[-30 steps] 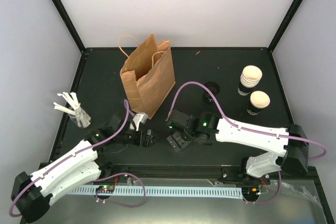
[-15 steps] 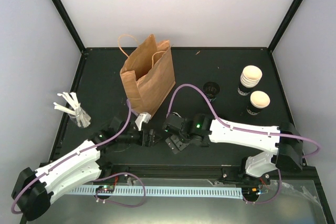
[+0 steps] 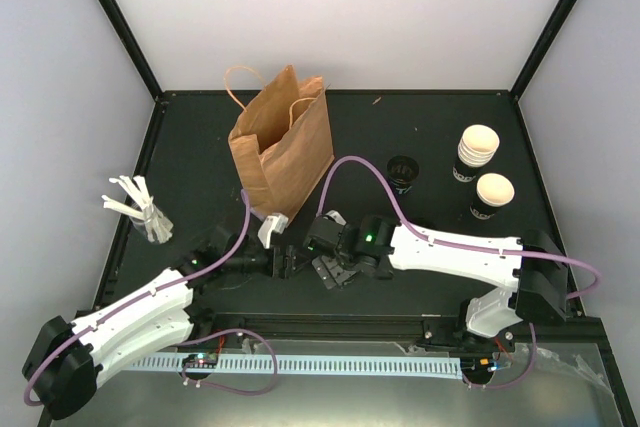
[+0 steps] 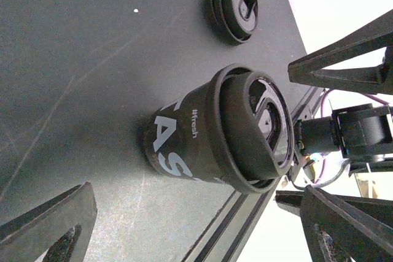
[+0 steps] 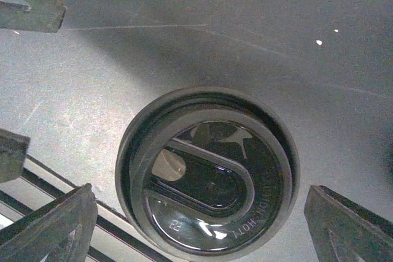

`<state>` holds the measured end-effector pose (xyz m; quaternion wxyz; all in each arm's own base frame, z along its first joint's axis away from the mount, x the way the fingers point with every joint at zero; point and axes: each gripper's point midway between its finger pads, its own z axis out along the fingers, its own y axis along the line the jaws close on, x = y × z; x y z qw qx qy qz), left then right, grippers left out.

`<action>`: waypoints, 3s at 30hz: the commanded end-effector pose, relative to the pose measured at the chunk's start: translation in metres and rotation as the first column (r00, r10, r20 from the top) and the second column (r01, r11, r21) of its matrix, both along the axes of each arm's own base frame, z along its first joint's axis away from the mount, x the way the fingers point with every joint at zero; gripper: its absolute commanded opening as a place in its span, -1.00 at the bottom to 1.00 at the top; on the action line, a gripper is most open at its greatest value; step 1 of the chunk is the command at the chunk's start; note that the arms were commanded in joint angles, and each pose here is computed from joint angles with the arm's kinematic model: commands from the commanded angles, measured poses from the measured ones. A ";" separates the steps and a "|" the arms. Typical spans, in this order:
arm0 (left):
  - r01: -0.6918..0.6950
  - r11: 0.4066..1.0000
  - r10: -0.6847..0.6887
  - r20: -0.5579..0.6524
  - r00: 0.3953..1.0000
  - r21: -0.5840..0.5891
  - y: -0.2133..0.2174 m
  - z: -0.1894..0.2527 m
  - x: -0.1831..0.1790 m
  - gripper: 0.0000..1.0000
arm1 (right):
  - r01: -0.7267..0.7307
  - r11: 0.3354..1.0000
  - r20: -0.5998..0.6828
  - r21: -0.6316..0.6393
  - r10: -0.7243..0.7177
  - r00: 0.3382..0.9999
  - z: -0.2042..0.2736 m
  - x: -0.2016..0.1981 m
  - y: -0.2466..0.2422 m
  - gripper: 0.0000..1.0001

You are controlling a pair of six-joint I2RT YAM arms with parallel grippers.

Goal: Pack the takeout coffee

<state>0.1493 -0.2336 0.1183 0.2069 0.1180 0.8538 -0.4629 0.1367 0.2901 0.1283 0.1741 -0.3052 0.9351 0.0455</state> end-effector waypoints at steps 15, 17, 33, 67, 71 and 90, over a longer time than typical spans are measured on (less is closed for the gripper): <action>0.018 0.998 -0.015 0.054 0.998 -0.056 -0.005 0.012 0.003 0.86 | 0.217 0.973 0.075 0.075 -0.223 0.972 0.035 0.018 -0.008 0.92; 0.018 0.998 -0.015 0.053 0.998 -0.056 -0.005 0.011 0.003 0.86 | 0.223 0.971 0.087 0.084 -0.230 0.969 0.040 0.019 -0.009 0.96; 0.035 0.998 -0.034 0.020 0.999 -0.050 -0.009 0.005 0.002 0.85 | 0.218 0.976 0.002 -0.008 -0.218 0.976 0.007 0.009 -0.002 0.89; -0.011 1.000 0.011 0.017 1.000 -0.008 -0.003 -0.007 0.008 0.80 | 0.282 0.959 -0.103 0.019 -0.279 0.955 -0.010 0.004 0.000 0.83; -0.011 1.000 0.011 0.015 1.000 -0.007 -0.003 -0.008 0.008 0.80 | 0.281 0.959 -0.107 0.022 -0.277 0.955 -0.011 0.003 0.001 0.82; -0.005 1.000 0.005 0.005 1.000 -0.009 -0.005 -0.010 0.008 0.79 | 0.281 0.960 -0.123 0.023 -0.276 0.953 -0.017 0.001 0.002 0.72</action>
